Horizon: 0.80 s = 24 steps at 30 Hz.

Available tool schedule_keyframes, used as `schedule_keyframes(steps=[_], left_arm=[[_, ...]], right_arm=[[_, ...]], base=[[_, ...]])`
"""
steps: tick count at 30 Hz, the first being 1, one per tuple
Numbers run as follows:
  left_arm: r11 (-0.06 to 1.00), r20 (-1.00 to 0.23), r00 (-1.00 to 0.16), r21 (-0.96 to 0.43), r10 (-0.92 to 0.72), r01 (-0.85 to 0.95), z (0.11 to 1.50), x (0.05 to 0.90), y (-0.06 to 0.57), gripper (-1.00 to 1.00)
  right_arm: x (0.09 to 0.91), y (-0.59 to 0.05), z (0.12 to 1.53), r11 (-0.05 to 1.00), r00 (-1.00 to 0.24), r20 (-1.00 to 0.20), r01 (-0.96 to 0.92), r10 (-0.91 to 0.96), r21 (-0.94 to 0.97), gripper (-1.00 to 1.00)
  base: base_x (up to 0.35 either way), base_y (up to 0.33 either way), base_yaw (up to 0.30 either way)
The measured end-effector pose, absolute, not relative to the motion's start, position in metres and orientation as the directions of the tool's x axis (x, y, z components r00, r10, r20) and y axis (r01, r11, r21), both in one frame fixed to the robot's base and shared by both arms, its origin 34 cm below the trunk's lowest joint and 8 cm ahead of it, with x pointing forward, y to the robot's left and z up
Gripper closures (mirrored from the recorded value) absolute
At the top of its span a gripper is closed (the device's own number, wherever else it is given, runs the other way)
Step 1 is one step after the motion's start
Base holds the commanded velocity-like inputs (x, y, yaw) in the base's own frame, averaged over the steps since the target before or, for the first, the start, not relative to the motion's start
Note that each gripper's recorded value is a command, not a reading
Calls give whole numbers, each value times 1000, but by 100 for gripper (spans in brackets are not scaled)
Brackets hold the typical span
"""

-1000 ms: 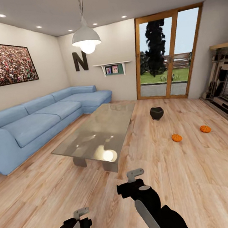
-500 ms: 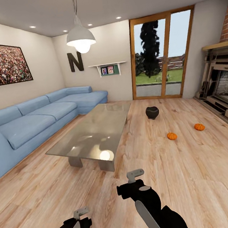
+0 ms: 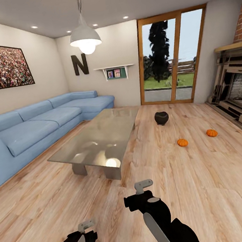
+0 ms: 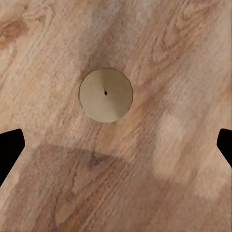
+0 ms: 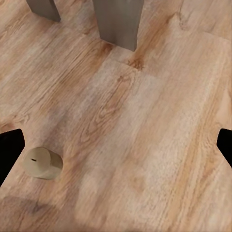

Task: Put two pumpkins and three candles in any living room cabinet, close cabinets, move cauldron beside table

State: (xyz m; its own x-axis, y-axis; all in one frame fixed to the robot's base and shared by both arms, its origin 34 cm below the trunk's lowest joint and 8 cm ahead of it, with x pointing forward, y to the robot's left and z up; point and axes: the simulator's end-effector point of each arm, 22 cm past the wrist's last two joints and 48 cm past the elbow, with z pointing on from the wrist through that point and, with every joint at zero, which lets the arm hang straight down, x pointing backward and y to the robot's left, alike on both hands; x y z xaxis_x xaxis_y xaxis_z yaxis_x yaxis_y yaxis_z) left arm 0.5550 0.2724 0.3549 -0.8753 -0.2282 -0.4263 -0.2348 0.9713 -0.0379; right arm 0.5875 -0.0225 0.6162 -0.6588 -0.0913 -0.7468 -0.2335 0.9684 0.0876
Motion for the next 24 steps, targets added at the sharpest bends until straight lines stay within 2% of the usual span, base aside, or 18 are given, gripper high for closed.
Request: schedule_keyframes(steps=[24], left_arm=[[972,-427,-876,-33,-224,-232,302,542,273,-100]], right_arm=[[575,-22,563,968,-659,-746,-234,-93,87,-100]], base=[[0,0,0]])
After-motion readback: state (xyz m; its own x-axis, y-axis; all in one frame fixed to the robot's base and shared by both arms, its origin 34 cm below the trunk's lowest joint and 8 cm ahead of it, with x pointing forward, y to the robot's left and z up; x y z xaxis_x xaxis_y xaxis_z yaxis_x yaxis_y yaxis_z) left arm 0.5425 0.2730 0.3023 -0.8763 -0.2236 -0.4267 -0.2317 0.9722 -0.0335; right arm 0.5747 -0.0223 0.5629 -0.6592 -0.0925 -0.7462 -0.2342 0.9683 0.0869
